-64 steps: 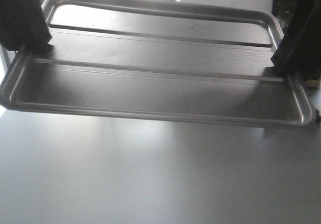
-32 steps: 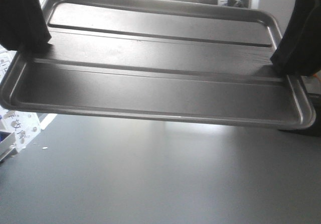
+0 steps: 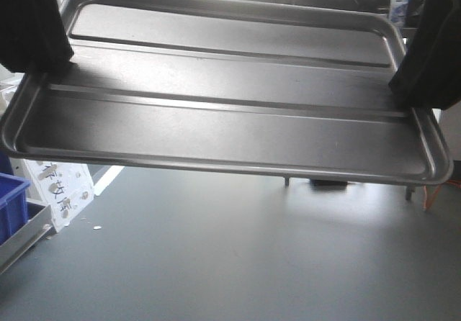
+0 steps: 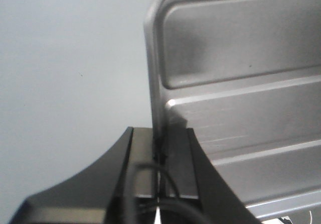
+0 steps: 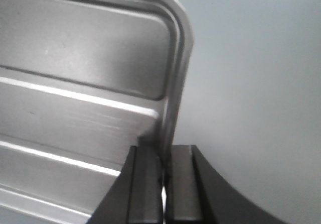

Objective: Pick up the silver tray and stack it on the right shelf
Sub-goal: 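Hold the tray level with both grippers while the base drives to another shelf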

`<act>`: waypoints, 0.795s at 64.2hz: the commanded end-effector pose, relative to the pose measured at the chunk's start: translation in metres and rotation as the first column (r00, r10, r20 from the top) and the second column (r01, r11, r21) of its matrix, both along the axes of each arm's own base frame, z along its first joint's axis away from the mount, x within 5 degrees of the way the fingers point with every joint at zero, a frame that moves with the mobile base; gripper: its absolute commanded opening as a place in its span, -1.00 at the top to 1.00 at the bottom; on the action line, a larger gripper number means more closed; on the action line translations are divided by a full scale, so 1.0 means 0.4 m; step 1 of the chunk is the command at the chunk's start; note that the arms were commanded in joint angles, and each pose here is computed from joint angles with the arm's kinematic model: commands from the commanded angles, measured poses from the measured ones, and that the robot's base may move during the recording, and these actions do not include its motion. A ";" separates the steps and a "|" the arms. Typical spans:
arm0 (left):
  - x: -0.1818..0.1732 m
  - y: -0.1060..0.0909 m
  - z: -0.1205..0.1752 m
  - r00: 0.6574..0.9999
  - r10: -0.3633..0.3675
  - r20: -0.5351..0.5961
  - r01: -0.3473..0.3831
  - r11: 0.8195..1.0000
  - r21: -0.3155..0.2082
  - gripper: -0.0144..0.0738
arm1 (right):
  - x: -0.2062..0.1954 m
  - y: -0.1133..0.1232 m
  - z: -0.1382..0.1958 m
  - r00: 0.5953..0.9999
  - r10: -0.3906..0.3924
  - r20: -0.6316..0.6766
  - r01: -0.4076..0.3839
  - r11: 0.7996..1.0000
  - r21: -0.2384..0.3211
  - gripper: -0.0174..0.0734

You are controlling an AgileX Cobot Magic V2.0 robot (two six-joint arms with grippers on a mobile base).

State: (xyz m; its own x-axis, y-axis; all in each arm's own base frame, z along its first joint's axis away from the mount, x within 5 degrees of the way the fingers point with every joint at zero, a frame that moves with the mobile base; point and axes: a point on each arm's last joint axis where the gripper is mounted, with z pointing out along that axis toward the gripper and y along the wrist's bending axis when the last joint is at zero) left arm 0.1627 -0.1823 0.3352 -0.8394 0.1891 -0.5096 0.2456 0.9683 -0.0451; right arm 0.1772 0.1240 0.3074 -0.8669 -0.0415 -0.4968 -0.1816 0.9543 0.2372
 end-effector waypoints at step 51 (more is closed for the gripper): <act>-0.006 0.014 0.034 0.998 -0.030 0.053 0.029 0.999 0.014 0.88 | 0.008 -0.003 0.046 0.993 0.015 0.118 -0.019 0.999 0.032 0.49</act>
